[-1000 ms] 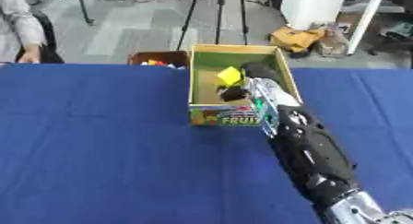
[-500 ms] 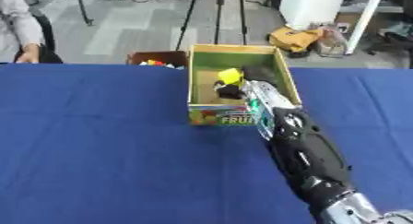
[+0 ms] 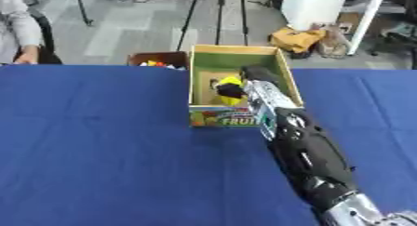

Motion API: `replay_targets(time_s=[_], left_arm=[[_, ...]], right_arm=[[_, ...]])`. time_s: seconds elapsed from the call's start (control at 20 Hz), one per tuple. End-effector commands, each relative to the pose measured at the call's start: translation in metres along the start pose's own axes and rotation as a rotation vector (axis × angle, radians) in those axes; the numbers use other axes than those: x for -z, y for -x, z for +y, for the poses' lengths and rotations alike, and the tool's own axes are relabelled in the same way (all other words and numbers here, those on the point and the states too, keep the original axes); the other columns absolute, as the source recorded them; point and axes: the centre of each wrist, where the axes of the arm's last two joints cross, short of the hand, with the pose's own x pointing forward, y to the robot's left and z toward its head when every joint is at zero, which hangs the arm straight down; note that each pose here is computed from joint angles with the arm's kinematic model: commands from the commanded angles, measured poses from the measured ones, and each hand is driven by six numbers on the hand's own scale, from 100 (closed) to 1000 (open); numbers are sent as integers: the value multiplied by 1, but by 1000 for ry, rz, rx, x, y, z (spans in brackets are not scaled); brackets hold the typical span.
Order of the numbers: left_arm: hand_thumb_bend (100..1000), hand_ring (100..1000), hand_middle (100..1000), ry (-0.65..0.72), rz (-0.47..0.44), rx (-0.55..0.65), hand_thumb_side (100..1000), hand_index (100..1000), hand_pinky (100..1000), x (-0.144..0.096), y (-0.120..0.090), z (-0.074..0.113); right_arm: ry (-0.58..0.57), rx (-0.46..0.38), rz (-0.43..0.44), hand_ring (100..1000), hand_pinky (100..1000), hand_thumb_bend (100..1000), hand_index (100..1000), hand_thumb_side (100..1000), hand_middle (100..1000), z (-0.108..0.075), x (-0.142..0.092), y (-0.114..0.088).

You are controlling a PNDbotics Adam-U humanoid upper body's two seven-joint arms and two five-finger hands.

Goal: Pick up objects on the table and place them in the box.

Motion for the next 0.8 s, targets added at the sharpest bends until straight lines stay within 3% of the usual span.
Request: replay_targets(time_s=[0.05, 0.35, 0.8], left_arm=[[216, 680, 849, 6, -24, 3, 1000, 988, 617, 5, -5, 2], [218, 680, 849, 3, -22, 6, 1000, 988, 617, 4, -5, 3], [219, 681, 848, -2, -18, 15, 1000, 988, 618, 2, -5, 6]], right_arm=[[79, 18, -42, 874, 866, 437, 914, 907, 788, -31, -4, -8], [212, 59, -100, 867, 871, 416, 912, 934, 782, -66, -15, -5], [397, 55, -219, 864, 885, 413, 911, 929, 783, -119, -41, 17]])
